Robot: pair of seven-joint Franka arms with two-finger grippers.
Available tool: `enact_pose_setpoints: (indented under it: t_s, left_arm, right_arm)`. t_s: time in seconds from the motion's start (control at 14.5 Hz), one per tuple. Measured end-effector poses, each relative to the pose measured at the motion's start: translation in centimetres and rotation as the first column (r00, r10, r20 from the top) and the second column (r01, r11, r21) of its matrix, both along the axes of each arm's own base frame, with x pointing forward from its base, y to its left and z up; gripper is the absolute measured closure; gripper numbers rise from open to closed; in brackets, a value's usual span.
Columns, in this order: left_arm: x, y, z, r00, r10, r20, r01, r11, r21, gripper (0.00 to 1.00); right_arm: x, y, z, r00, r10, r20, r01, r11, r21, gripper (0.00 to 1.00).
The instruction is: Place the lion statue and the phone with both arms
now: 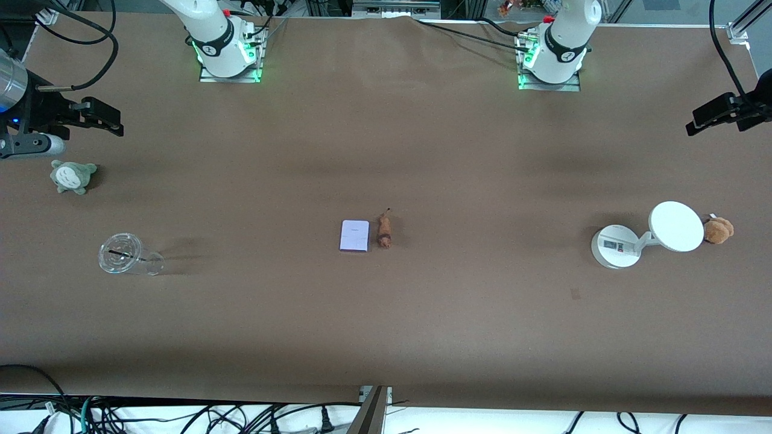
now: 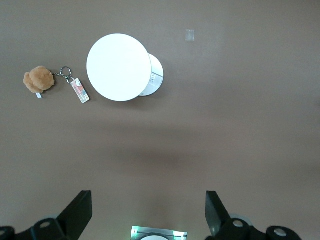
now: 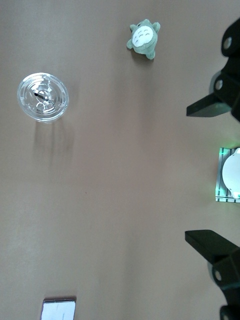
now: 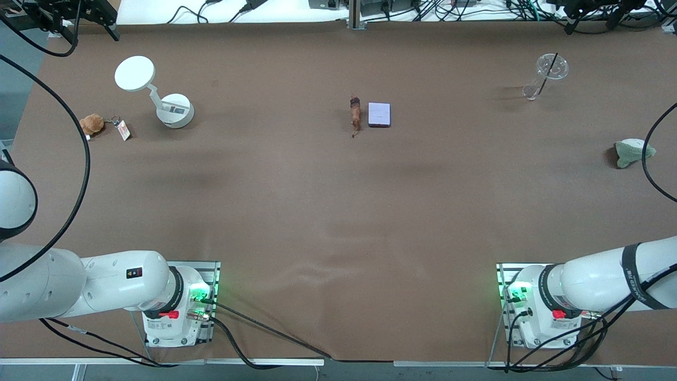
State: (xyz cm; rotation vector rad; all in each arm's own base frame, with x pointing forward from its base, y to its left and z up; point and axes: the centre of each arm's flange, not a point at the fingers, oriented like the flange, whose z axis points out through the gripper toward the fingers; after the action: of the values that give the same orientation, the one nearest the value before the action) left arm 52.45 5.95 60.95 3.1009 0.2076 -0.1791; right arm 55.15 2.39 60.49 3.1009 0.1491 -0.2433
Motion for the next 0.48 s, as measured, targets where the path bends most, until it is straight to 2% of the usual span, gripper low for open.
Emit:
enact_pose_setpoints:
  t_s: [0.48]
  left_arm:
    - [0.15, -0.59, 0.08, 1.000, -0.010, 0.002, 0.010, 1.000, 0.001, 0.00]
  right_arm:
    - [0.00, 0.00, 0.01, 1.000, 0.000, 0.000, 0.000, 1.000, 0.000, 0.00]
